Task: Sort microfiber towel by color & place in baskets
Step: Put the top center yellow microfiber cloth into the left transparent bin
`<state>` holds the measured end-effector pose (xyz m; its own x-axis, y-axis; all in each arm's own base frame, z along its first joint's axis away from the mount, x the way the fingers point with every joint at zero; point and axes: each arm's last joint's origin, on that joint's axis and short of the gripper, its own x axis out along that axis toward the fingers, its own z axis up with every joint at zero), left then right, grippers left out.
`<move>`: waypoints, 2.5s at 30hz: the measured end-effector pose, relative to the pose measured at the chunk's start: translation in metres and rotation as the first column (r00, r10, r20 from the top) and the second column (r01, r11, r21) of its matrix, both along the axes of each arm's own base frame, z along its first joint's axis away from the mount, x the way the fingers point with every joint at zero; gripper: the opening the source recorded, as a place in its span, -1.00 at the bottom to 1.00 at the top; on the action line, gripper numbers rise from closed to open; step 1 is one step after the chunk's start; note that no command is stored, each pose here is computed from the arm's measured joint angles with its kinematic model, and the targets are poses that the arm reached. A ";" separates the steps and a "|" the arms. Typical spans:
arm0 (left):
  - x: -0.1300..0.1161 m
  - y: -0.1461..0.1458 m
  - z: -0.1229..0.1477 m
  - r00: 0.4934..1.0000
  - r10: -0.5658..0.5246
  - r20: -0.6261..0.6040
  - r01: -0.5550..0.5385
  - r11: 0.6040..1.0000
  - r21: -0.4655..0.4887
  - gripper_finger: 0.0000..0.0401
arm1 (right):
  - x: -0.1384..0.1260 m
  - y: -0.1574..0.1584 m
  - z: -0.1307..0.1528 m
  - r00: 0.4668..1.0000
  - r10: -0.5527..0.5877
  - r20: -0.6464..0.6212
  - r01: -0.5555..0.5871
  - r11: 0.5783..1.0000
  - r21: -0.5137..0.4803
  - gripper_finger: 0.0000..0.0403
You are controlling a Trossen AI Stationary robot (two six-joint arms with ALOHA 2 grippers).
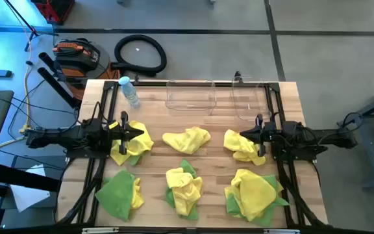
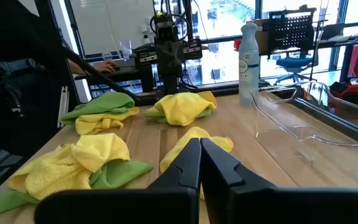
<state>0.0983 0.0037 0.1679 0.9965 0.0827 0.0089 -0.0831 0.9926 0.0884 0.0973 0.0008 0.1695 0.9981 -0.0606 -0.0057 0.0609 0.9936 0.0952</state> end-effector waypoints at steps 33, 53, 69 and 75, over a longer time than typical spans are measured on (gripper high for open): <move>-0.001 0.010 0.004 0.992 0.118 0.037 -0.118 0.993 0.000 -1.00 | 0.000 0.000 -0.001 1.000 0.000 -0.007 0.000 1.000 0.000 -1.00; -0.001 0.010 0.003 0.993 0.118 0.028 -0.118 0.993 0.000 -1.00 | 0.000 0.000 0.000 1.000 0.000 -0.006 0.000 1.000 0.000 -1.00; -0.005 0.011 0.035 0.936 0.152 0.316 -0.060 0.957 -0.283 -1.00 | 0.000 0.000 0.000 1.000 0.000 -0.007 0.000 1.000 0.000 -1.00; -0.009 0.013 0.085 0.906 0.245 0.344 -0.165 0.955 -0.247 -1.00 | 0.000 0.000 0.000 1.000 0.000 -0.007 0.000 1.000 0.000 -1.00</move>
<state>0.0889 0.0169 0.2525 0.8860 0.3248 0.3308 -0.2731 0.9423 -0.1939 0.0978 0.0008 0.1690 0.9981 -0.0606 -0.0123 0.0615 0.9936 0.0946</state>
